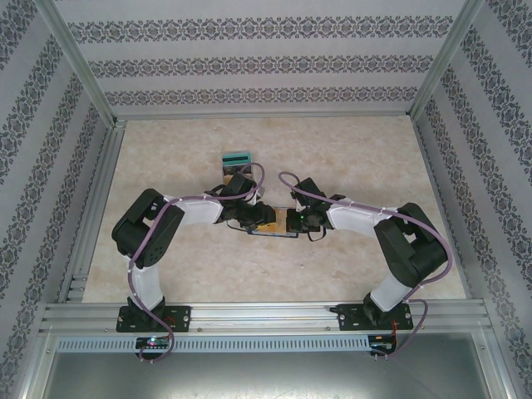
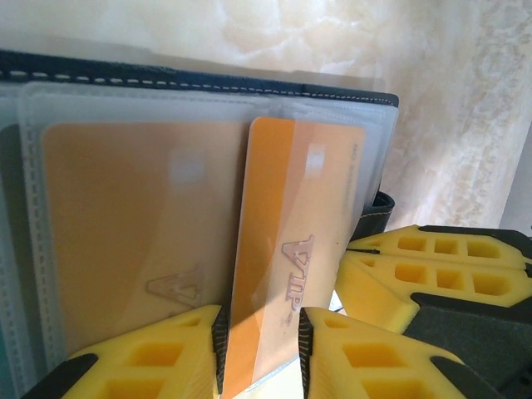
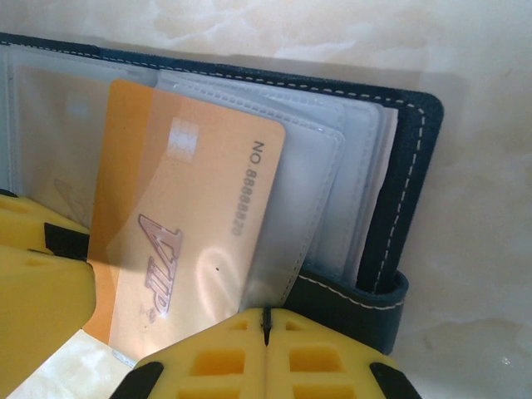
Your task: Take the credit cards out of the card holder
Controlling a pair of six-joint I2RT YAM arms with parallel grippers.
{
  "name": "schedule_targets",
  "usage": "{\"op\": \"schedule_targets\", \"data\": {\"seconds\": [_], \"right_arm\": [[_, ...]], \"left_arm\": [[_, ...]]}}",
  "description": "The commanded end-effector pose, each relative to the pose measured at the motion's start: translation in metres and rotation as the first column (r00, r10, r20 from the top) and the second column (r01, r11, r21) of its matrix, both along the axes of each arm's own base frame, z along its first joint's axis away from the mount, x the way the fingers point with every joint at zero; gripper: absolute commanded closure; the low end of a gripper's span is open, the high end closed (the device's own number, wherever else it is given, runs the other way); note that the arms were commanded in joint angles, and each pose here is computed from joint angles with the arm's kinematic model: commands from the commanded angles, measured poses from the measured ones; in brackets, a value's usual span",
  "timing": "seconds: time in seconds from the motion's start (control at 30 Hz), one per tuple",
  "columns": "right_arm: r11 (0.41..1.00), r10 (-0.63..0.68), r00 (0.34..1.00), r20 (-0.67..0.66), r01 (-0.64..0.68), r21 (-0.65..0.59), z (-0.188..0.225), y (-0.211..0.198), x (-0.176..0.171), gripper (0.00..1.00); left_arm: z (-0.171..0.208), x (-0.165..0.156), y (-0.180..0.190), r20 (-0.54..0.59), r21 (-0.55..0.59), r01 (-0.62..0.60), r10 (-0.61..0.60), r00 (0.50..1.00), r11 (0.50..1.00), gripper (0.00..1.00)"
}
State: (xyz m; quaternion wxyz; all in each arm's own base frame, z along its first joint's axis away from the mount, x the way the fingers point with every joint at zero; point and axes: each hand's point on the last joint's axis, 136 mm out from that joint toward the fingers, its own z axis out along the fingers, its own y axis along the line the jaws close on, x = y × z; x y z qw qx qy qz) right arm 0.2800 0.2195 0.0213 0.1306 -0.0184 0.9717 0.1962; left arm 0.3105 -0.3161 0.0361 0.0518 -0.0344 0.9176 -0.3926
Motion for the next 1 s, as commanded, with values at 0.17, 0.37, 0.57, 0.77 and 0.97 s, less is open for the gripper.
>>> {"op": "schedule_targets", "data": {"seconds": [0.17, 0.37, 0.57, 0.77, 0.97], "right_arm": [[1.0, 0.016, 0.999, -0.044, -0.017, -0.014, -0.009, 0.002, -0.009, 0.94], [1.0, 0.016, 0.999, -0.045, -0.017, -0.013, -0.009, 0.003, -0.008, 0.94], [1.0, 0.014, 0.999, -0.045, -0.015, -0.019, -0.009, 0.0, -0.009, 0.94], [1.0, 0.013, 0.999, -0.045, -0.014, -0.018, -0.009, 0.001, -0.01, 0.94], [1.0, 0.01, 0.999, -0.044, -0.011, -0.018, -0.009, 0.0, -0.01, 0.94]], "left_arm": [[-0.013, -0.009, -0.008, -0.01, 0.041, 0.068, -0.068, 0.998, 0.997, 0.67], [-0.01, -0.01, -0.019, -0.011, -0.017, 0.085, -0.085, 0.996, 0.996, 0.77], [-0.009, -0.009, -0.018, -0.002, -0.021, 0.075, -0.075, 0.997, 0.997, 0.85], [-0.003, -0.007, -0.009, 0.025, -0.013, 0.05, -0.05, 0.998, 0.999, 1.0], [0.005, -0.006, 0.014, 0.051, 0.032, 0.025, -0.026, 0.998, 0.999, 1.0]]}}
